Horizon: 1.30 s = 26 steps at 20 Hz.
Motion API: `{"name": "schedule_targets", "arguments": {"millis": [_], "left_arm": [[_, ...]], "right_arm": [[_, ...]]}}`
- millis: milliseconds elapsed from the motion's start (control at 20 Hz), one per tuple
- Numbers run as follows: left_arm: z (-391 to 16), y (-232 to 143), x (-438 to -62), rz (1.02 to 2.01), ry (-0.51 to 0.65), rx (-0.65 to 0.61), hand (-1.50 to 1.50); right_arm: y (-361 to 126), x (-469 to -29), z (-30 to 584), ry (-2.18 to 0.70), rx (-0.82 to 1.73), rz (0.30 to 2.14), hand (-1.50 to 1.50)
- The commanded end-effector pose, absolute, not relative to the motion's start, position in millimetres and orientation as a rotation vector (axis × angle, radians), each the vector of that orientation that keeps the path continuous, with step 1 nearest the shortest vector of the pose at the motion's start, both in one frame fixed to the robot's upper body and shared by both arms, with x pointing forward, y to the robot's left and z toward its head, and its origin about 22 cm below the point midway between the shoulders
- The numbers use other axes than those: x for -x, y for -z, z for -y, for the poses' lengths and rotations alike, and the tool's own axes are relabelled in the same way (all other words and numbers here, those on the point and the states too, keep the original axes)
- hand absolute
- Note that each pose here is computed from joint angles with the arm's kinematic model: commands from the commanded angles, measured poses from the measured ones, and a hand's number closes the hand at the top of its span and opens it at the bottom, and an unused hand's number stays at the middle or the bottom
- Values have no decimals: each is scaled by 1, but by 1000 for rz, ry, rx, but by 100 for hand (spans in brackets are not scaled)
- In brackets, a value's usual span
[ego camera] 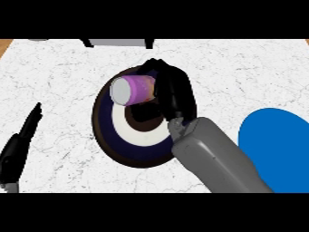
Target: Pick the can from the plate and place it in the plate
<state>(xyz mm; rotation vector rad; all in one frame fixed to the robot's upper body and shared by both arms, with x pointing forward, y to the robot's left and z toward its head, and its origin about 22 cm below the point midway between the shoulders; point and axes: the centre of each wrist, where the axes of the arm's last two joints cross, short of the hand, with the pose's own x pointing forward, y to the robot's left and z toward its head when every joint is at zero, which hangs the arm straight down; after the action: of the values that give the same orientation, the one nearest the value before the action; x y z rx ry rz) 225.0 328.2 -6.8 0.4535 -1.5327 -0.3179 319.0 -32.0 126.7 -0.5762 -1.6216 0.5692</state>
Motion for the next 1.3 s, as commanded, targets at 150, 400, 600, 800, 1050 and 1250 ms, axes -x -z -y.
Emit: {"name": "schedule_targets", "arguments": {"millis": [150, 400, 600, 800, 1050, 1250], "left_arm": [[-326, 8, -212, 1537, 308, -454, 0], [-331, -2, -229, 1525, 303, -436, 0], [-342, 7, -212, 1516, 307, -476, 0], [-348, 10, -205, 1497, 278, -474, 0], [-349, 6, -214, 1514, 281, -460, 0], [-350, -1, -222, 1512, 277, -491, 0]], "right_arm": [[-102, -337, 16, -460, 541, 1541, -150], [-104, -336, 12, -308, 498, 1679, -150], [-128, -341, 31, -46, 475, 1723, -150], [-95, -330, 64, 109, 513, 1675, -150], [-102, -306, 119, 290, 369, 1758, -150], [-85, -278, 173, 318, 344, 1834, -150]]}}
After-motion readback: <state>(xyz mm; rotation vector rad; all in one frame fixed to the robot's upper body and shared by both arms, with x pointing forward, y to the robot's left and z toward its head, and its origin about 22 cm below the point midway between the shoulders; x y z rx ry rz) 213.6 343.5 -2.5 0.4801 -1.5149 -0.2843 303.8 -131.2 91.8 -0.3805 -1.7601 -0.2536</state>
